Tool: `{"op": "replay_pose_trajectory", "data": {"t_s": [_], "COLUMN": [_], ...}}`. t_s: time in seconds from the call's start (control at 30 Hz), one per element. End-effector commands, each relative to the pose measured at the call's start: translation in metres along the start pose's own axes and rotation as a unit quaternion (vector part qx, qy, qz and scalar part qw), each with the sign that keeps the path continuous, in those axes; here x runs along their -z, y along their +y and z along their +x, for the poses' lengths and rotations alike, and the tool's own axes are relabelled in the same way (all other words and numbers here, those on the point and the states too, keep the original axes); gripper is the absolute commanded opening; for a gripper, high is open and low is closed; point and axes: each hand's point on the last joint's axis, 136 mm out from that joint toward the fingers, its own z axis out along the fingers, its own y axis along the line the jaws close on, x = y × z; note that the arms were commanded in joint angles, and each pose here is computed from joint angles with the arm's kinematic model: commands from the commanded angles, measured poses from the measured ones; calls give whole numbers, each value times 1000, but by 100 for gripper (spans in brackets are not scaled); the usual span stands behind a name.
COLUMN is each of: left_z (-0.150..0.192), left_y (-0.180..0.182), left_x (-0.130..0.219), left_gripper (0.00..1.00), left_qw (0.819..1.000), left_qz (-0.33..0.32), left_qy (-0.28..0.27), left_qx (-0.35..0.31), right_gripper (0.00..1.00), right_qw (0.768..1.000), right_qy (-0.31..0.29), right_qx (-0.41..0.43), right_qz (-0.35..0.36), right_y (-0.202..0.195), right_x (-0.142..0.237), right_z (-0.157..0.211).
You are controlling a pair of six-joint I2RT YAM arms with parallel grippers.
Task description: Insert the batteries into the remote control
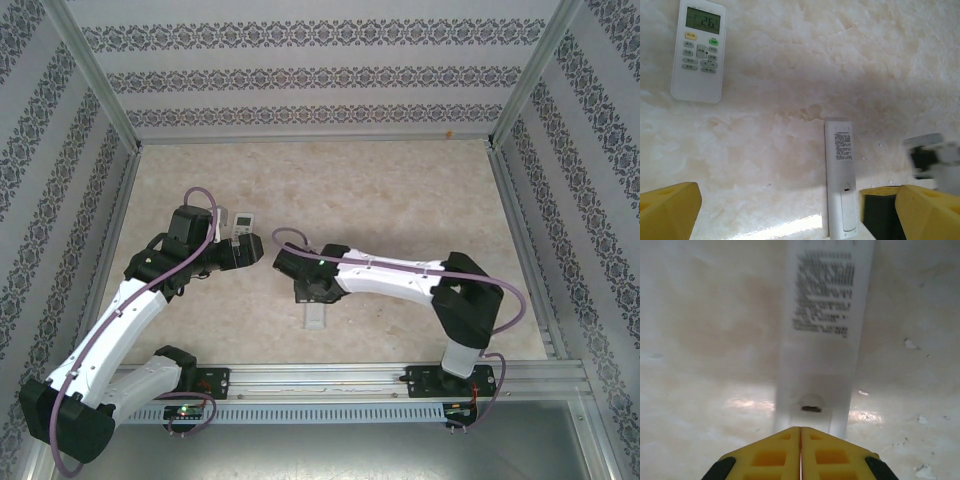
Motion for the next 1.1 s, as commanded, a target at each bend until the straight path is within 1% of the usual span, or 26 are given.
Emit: {"op": "replay_pose_trajectory", "data": {"t_s": [0.0,0.07,0.1,0.17,0.2,0.27,0.3,0.33,0.4,0.43,0.5,0.53,0.7,0.73,0.8,0.87,0.9,0.97,1.07], "left_z": [0,0,0,0,0,0,0,0,0,0,-1,-1,-1,-1,-1,-1,-1,0,1], "left_y": [4,4,4,5,5,6,6,5,5,4,3,3,4,4,4,4,3,1,-6], "left_x": [0,0,1,1,1,1,0,-1,-3,-3,-3,-3,-1,-1,0,1,1,0,-2], "left_gripper": [100,100,100,100,100,100,100,100,100,100,100,100,100,100,100,100,100,100,100], "left_qw": [1000,1000,1000,1000,1000,1000,1000,1000,1000,1000,1000,1000,1000,1000,1000,1000,1000,1000,999], "left_qz": [-6,-7,-7,-9,-11,-11,-10,-9,-6,-4,-3,-4,-7,-7,-8,-7,-5,2,20], "left_qy": [0,1,0,1,0,0,0,0,0,0,0,-1,-1,-1,-2,-2,-1,1,7], "left_qx": [-2,-3,-4,-5,-6,-6,-5,-3,1,2,1,0,-3,-4,-4,-2,0,9,30], "right_gripper": [10,9,10,11,14,30,41,52,66,72,77,78,79,77,68,55,50,43,37], "right_qw": [997,996,996,998,999,1000,1000,999,999,999,999,999,999,998,998,997,997,998,999], "right_qy": [51,69,66,39,22,-9,-22,-30,-33,-30,-20,-14,18,23,34,40,40,31,18], "right_qx": [16,24,29,35,30,11,-5,-19,-34,-34,-29,-25,-8,-7,-8,-9,-10,-13,-20], "right_qz": [47,46,43,33,26,14,9,4,3,10,25,27,50,54,60,59,59,54,29], "right_y": [-15,-12,-8,-2,0,-1,-3,-6,-9,-11,-14,-12,-4,-3,-3,-3,-4,-6,-7], "right_x": [-37,-43,-39,-20,-9,9,16,19,20,17,9,3,-23,-28,-36,-38,-38,-33,-19], "right_z": [32,38,35,24,17,5,1,-1,-1,0,3,4,12,13,17,19,20,17,8]}}
